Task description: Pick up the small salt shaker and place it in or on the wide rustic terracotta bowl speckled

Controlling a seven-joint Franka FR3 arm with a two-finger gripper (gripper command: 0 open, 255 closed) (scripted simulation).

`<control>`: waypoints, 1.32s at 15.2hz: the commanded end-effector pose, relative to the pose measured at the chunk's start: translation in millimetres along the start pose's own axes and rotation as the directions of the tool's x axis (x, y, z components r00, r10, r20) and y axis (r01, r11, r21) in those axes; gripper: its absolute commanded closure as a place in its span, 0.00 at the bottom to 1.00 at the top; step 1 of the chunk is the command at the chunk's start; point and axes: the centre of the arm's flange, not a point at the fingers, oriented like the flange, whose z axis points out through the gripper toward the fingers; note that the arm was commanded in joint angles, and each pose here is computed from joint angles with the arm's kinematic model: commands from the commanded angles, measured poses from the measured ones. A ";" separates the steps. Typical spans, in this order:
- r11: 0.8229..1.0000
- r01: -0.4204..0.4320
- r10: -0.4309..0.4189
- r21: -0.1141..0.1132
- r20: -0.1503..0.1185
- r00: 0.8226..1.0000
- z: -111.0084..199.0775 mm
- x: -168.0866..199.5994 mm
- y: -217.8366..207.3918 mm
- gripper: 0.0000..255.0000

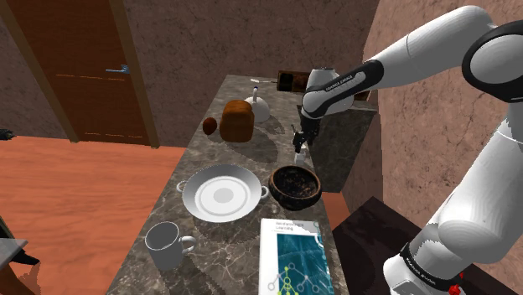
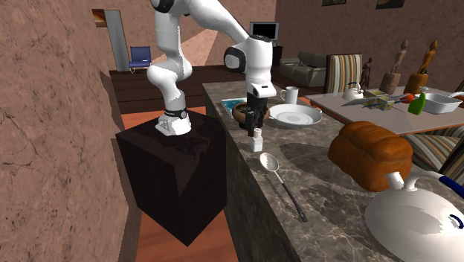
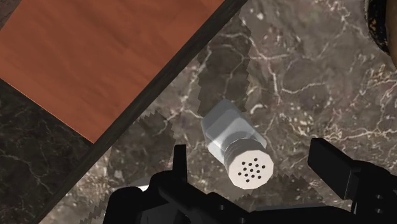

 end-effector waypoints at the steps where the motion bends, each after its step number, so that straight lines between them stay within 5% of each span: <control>1: 1.000 0.000 0.000 0.000 0.000 1.000 0.1 0.0 0.0 0.00; 2: 1.000 0.000 0.000 0.000 0.000 1.000 0.1 0.0 0.0 0.00; 3: 1.000 0.000 0.000 0.000 0.000 1.000 0.1 0.0 0.0 1.00; 12: 1.000 0.000 0.000 0.000 0.000 1.000 0.1 0.0 0.0 1.00; 20: 1.000 0.000 0.000 0.000 0.000 1.000 -42.1 0.2 -1.0 1.00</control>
